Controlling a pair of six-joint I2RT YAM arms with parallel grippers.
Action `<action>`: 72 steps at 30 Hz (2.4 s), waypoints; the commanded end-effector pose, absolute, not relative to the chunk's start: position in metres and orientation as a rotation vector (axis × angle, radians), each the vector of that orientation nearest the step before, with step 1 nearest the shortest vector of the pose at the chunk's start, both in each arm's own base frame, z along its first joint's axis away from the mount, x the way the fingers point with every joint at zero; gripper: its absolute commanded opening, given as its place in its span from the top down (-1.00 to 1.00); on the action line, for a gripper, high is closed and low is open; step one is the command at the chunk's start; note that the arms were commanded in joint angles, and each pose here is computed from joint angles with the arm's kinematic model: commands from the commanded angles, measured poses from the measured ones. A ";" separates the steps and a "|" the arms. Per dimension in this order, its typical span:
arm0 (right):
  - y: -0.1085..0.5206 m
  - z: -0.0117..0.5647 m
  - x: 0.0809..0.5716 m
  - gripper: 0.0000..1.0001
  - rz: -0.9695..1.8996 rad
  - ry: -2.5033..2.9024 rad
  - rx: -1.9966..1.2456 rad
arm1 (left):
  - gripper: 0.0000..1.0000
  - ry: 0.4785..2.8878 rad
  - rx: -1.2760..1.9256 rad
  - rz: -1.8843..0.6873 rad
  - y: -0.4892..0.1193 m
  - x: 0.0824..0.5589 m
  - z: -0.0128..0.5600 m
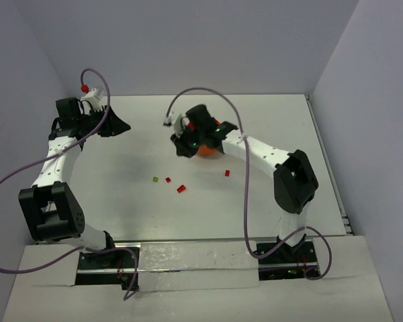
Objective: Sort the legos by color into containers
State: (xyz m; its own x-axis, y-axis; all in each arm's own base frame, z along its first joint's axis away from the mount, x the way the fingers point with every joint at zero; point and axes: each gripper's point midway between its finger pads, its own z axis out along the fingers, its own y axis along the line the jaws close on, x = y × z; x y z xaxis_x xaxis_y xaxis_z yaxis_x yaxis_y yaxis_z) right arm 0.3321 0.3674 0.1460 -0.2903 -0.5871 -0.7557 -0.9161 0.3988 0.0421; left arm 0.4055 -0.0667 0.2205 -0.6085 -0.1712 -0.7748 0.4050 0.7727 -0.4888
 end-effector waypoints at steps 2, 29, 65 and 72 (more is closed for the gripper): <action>0.332 0.250 0.391 0.67 0.661 1.863 -1.028 | 0.07 2.093 0.340 -0.746 -0.094 0.391 0.205; 0.245 0.186 0.528 0.64 0.607 2.069 -0.611 | -0.01 2.281 1.008 -0.668 -0.240 0.305 0.099; 0.238 0.185 0.523 -0.42 0.584 2.102 -0.571 | -0.10 2.369 1.285 -0.512 -0.249 0.262 0.046; 0.232 0.211 0.515 -0.75 0.566 2.072 -0.547 | -0.10 2.406 1.341 -0.569 -0.259 0.242 0.029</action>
